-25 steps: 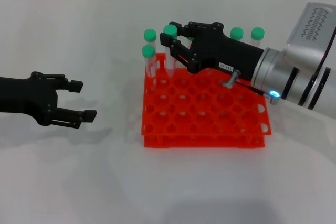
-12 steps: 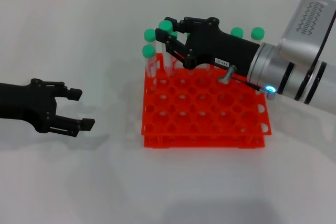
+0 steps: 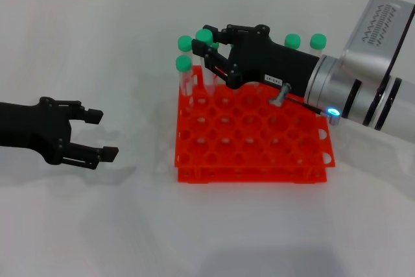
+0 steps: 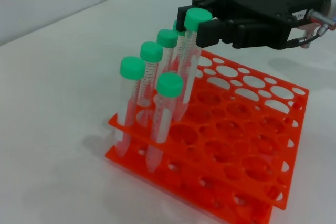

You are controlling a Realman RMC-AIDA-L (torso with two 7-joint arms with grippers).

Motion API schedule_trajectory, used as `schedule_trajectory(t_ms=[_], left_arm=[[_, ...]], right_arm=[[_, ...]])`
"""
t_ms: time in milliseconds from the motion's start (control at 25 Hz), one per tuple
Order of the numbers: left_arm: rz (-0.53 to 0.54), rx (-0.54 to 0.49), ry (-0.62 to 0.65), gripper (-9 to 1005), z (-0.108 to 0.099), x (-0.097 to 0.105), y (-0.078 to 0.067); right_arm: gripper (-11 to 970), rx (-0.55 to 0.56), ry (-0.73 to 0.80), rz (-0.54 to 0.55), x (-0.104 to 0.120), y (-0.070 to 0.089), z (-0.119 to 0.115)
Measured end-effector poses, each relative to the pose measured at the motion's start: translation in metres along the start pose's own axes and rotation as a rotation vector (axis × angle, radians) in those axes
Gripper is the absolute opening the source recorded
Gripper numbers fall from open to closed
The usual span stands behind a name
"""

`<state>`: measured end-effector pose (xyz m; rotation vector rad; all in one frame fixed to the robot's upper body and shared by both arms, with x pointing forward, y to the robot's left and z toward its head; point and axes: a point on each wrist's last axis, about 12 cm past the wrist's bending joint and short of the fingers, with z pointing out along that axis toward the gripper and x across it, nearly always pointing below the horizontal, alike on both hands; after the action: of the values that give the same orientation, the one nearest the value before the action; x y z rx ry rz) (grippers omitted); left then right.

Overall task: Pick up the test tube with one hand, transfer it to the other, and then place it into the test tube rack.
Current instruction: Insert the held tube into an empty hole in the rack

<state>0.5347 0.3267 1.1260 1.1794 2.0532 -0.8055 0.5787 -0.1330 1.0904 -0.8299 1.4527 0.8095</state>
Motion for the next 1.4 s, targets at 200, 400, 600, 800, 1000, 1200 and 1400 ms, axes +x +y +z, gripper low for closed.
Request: schedule_trajectory(t_ms=[200, 400, 600, 800, 1000, 1200, 1400], left_arm=[[0.000, 0.004, -0.001, 881, 0.0012, -0.0001, -0.0007], [0.001, 0.005, 0.000, 881, 0.0016, -0.0001, -0.0009], [-0.002, 0.007, 0.000, 881, 0.0020, 0.0006, -0.0010], [-0.006, 0.009, -0.003, 881, 0.0021, 0.0017, -0.0011], [-0.007, 0.007, -0.006, 881, 0.0016, 0.0021, -0.0010], [-0.006, 0.006, -0.008, 881, 0.0015, 0.0021, -0.0010], [-0.006, 0.005, -0.008, 881, 0.0015, 0.0020, -0.0008]], right_arm=[[265, 0.001, 0.005, 0.001, 0.0015, 0.0003, -0.0010], [265, 0.008, 0.021, 0.004, 0.0054, 0.0007, -0.0029], [265, 0.007, 0.040, 0.006, 0.0092, 0.0026, -0.0036], [265, 0.006, 0.044, 0.008, 0.0100, 0.0031, -0.0038], [265, 0.008, 0.043, 0.012, 0.0098, 0.0026, -0.0038], [265, 0.013, 0.032, 0.018, 0.0068, 0.0012, -0.0016], [265, 0.021, 0.026, 0.023, 0.0056, -0.0003, -0.0011]])
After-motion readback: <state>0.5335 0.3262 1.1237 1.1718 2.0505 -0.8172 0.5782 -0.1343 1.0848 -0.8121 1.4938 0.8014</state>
